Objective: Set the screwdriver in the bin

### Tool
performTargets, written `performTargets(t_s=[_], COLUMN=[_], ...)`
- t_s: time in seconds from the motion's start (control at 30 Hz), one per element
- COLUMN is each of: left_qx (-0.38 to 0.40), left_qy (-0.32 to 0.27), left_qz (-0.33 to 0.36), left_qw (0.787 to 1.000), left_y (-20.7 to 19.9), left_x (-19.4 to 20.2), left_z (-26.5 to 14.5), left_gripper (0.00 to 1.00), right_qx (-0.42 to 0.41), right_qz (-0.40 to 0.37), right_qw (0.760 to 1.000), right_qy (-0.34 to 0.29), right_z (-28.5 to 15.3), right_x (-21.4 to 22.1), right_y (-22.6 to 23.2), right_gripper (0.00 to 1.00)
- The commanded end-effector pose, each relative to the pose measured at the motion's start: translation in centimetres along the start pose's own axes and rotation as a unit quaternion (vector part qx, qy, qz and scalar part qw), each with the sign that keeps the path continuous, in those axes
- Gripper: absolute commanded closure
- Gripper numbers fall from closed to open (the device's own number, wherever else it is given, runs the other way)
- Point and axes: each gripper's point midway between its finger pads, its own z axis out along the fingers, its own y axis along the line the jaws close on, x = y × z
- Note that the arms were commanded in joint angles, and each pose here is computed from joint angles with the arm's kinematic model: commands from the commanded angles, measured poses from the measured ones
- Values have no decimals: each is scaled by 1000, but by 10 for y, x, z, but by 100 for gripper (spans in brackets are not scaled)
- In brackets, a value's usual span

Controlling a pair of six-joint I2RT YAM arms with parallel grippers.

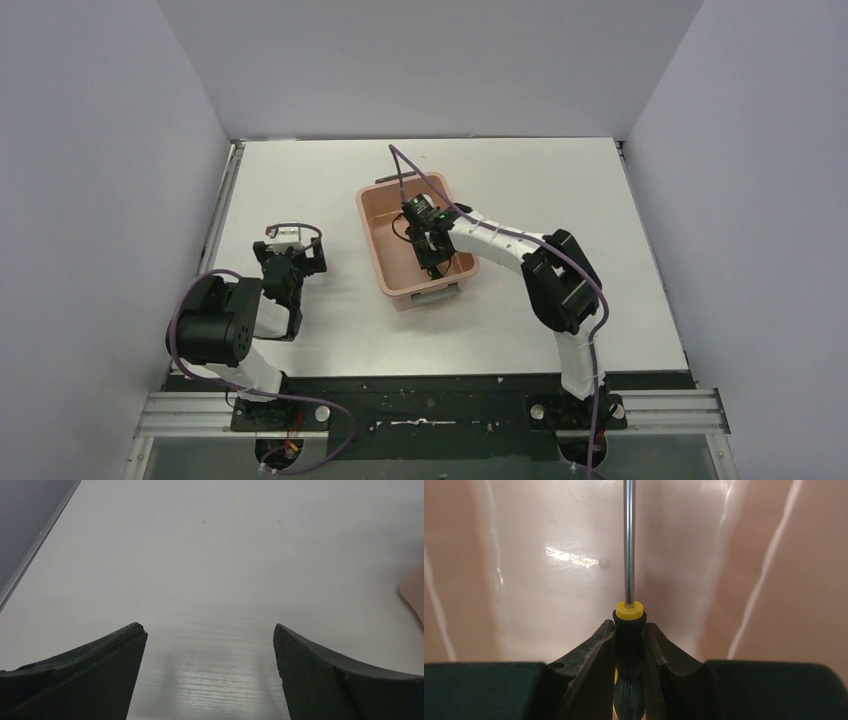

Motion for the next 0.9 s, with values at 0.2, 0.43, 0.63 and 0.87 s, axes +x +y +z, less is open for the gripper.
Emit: performTargets(t_s=[0.2, 0.43, 0.63, 0.87], left_qx=[2, 2, 3, 3], left_qy=[-23, -23, -23, -22], left_qz=[-7, -8, -7, -7], left_qw=[1000, 1000, 1000, 1000], left_y=[-1, -1, -1, -1], left_x=[-14, -15, -14, -14], left_z=[3, 3, 3, 3], left_gripper=[3, 3, 3, 3], right_qx=[29, 7, -13, 57], right_qz=[14, -3, -21, 31], right_qw=[998, 988, 965, 931], right_qy=[-56, -152, -262, -358], right_z=[-1, -84, -176, -215], right_x=[-33, -87, -121, -115], right_y=[-1, 9, -3, -100], right_gripper=[47, 44, 1, 0])
